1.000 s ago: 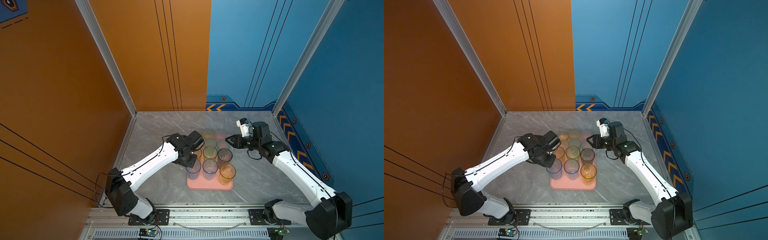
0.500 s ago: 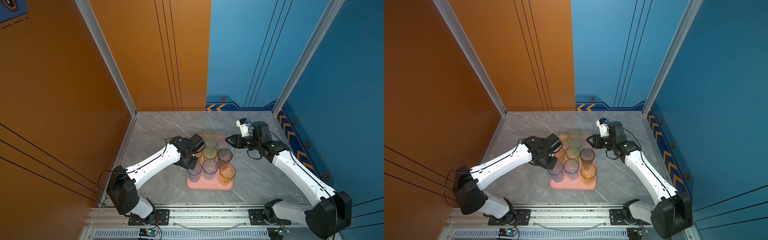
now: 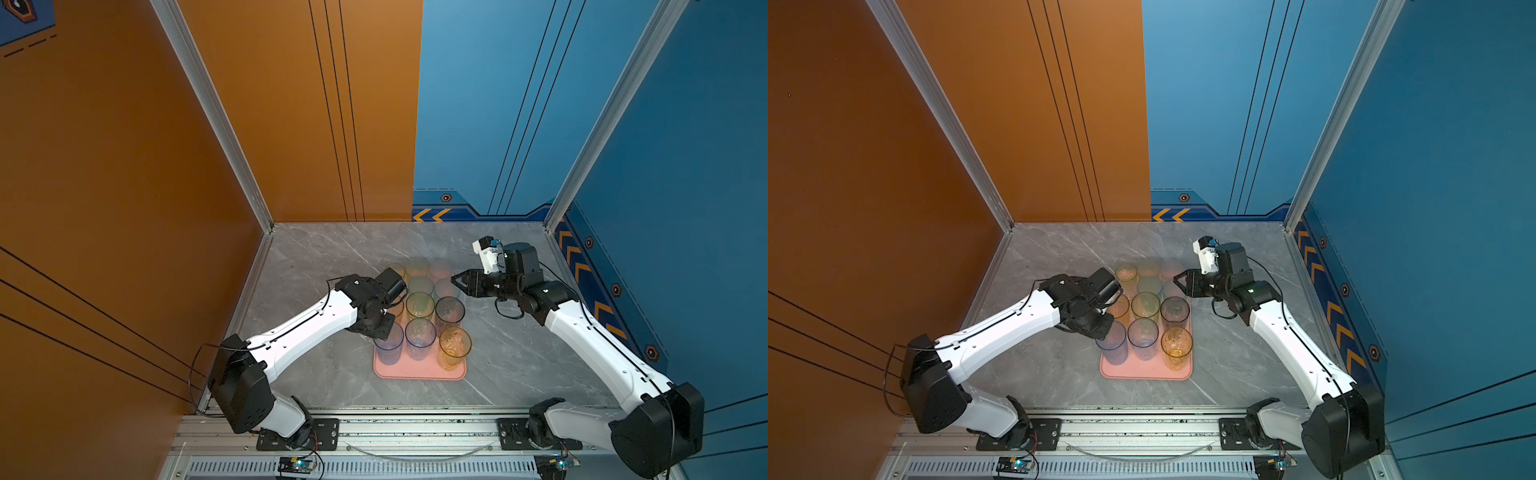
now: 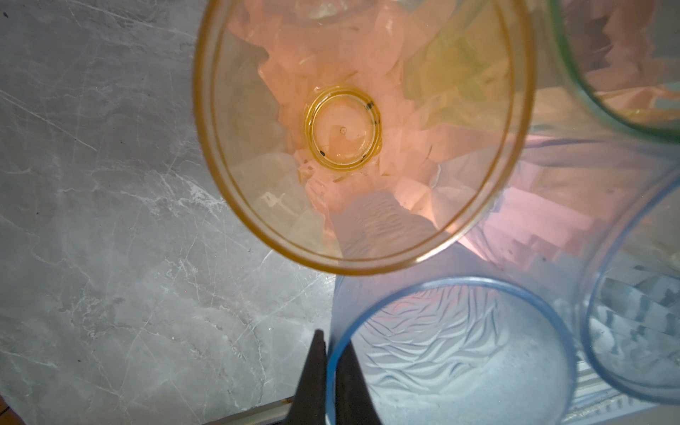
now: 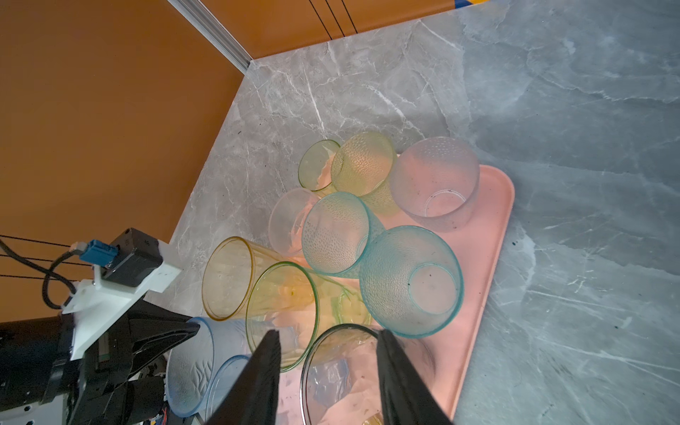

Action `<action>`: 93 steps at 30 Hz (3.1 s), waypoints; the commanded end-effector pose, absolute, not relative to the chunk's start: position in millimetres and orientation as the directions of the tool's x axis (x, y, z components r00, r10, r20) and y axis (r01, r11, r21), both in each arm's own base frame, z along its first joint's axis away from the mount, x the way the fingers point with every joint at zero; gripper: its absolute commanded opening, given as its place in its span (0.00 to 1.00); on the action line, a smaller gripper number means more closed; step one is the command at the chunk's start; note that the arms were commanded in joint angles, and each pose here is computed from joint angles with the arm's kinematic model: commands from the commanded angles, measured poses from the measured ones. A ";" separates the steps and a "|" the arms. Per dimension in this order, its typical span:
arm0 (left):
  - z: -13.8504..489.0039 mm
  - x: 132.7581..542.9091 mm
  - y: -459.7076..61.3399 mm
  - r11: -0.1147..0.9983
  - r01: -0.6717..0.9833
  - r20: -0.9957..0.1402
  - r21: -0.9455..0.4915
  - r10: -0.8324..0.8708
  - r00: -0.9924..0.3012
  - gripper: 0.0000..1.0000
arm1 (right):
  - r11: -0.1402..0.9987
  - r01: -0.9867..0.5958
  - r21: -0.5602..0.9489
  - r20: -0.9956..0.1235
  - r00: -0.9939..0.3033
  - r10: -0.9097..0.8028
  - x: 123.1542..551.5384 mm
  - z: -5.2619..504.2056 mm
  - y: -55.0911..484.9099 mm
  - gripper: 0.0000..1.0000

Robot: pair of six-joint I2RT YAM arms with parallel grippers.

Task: Place the glasses into the tray
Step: Place the glass on the tray, then reset both arms

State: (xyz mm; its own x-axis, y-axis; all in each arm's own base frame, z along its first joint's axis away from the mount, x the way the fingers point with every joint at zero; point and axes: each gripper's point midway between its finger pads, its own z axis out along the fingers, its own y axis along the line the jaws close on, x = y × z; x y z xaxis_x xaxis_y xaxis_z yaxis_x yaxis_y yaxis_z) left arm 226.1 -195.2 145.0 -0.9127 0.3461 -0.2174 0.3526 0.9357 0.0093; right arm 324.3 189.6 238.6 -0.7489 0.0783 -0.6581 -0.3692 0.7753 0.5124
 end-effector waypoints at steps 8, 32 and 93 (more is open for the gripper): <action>145.7 221.9 -194.5 0.930 0.367 -0.214 -0.011 0.356 -0.909 0.09 | 0.790 -0.374 0.486 -0.671 -0.738 0.063 328.3 245.1 191.5 0.42; 171.1 224.7 -183.7 0.933 0.359 -0.275 0.004 0.346 -0.897 0.23 | 0.792 -0.376 0.481 -0.672 -0.739 0.057 329.7 245.3 193.3 0.42; 103.5 373.0 -5.4 0.994 -0.048 -0.979 0.097 0.087 -0.185 0.98 | 0.961 0.090 0.261 -0.761 -0.594 0.262 348.9 175.5 22.4 0.59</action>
